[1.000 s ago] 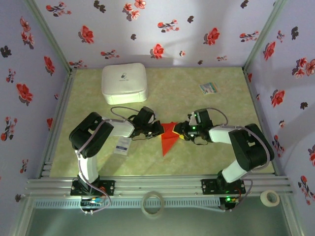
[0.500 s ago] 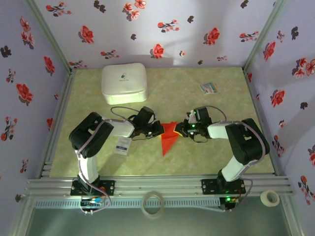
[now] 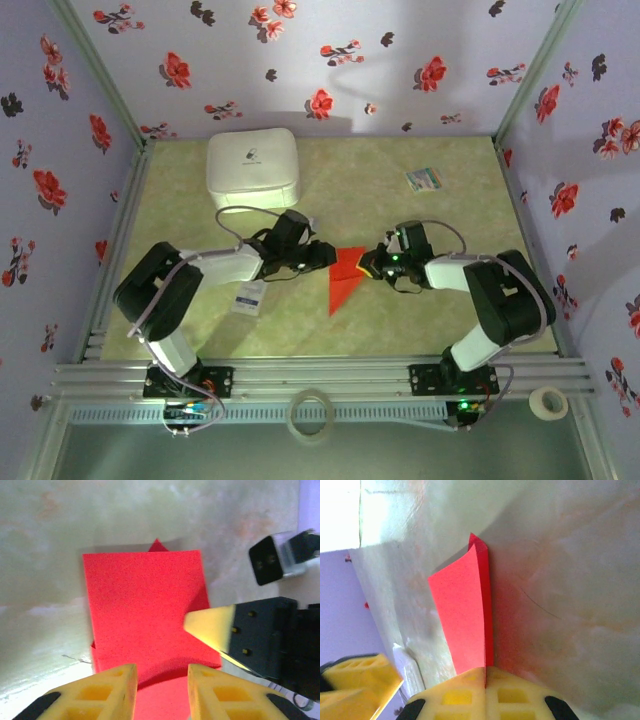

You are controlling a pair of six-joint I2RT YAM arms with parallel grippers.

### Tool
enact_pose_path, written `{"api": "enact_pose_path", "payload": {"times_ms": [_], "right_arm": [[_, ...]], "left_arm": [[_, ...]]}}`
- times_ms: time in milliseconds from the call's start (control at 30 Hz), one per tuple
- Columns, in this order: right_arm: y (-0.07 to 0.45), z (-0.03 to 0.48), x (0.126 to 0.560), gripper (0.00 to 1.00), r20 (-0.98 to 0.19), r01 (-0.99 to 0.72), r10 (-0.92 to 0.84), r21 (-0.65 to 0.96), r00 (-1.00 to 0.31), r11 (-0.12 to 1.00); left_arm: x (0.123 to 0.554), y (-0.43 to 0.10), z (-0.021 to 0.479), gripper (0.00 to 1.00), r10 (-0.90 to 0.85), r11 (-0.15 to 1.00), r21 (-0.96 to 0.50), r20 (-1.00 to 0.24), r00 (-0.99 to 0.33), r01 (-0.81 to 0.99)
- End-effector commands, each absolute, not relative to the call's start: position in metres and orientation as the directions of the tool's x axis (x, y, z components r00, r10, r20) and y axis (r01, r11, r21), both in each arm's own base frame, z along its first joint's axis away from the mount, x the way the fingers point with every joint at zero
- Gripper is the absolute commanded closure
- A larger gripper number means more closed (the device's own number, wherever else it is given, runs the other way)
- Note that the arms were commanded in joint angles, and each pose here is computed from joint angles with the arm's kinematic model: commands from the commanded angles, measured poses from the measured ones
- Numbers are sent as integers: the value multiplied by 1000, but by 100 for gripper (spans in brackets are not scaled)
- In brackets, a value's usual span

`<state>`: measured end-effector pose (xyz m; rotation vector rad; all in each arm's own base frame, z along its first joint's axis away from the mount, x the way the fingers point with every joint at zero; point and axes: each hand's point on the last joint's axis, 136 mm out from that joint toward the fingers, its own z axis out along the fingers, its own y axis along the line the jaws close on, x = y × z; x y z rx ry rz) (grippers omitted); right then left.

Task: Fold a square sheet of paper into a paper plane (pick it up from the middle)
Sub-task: Fold the wing for the fifth time at the center of the table.

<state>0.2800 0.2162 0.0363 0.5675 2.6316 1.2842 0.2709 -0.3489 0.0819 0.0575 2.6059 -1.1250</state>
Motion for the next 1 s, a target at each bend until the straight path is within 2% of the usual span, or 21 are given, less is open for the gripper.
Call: {"api": "enact_pose_path", "payload": {"times_ms": [0,200,433,600,967], "right_arm": [[210,35,284,100,43,369,531,768,-846,525],[210,35,281,100,78,437,611,769,-788,465],[209,39,280,100,78,448,632,771,-771,452],[210,45,280,100,76,440,629,779,-774,447],[211,52,280,100,63,425,622,783,-781,454]], "left_arm": [[255,-340,81,67,4,757,-604,-378,-926,250],[228,-336,74,62,171,814,-420,-487,-857,401],[199,-345,65,52,366,799,-236,-539,-759,553],[195,-349,62,51,478,795,-72,-538,-695,603],[197,-359,47,50,571,777,85,-511,-643,623]]}}
